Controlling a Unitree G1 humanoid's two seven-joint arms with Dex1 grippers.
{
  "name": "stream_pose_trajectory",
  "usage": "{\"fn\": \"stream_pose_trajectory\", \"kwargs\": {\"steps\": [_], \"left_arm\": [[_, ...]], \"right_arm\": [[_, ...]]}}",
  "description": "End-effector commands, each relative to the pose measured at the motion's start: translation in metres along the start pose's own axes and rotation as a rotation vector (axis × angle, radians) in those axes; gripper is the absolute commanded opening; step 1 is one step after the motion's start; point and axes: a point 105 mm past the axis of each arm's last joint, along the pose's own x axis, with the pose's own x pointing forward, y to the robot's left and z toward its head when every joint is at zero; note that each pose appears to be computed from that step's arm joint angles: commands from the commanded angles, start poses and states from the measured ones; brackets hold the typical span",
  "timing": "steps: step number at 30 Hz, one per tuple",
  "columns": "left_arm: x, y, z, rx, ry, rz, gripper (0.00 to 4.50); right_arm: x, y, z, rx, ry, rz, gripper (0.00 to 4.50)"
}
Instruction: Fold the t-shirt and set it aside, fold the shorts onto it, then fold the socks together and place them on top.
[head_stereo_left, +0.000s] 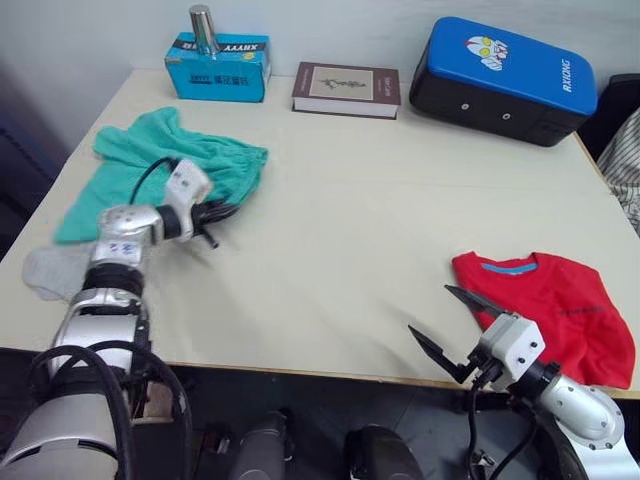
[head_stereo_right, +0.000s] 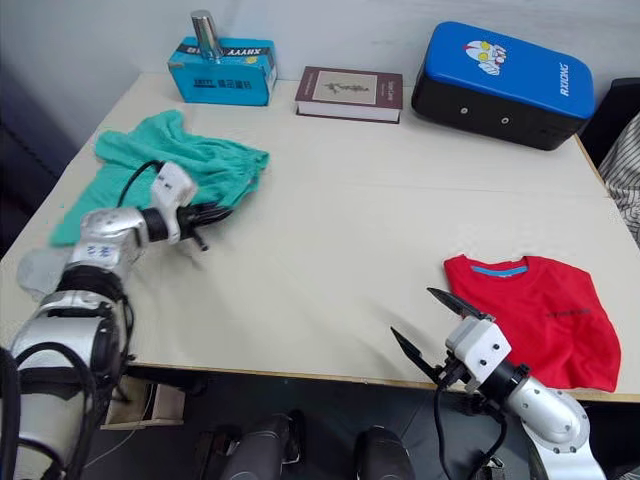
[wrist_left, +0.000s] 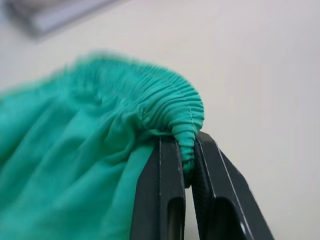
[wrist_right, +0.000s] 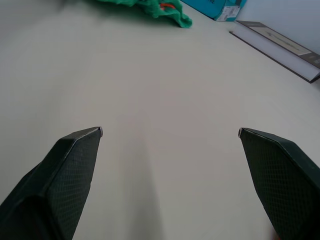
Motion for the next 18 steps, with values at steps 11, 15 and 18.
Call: {"fn": "stream_pose_trajectory", "kwargs": {"steps": [11, 15, 18], "left_arm": [[0.061, -0.187, 0.008, -0.020, -0.030, -0.712, 0.02], [0.055, -0.207, 0.009, -0.081, -0.069, -0.755, 1.50], [0.041, -0.208, 0.021, -0.115, -0.120, -0.790, 2.46]], "right_arm": [[-0.021, -0.011, 0.006, 0.036, 0.018, -0.045, 4.50], [-0.029, -0.020, 0.007, 0.045, 0.046, -0.053, 4.50], [-0.026, -0.032, 0.011, 0.146, 0.037, -0.069, 4.50]]}}
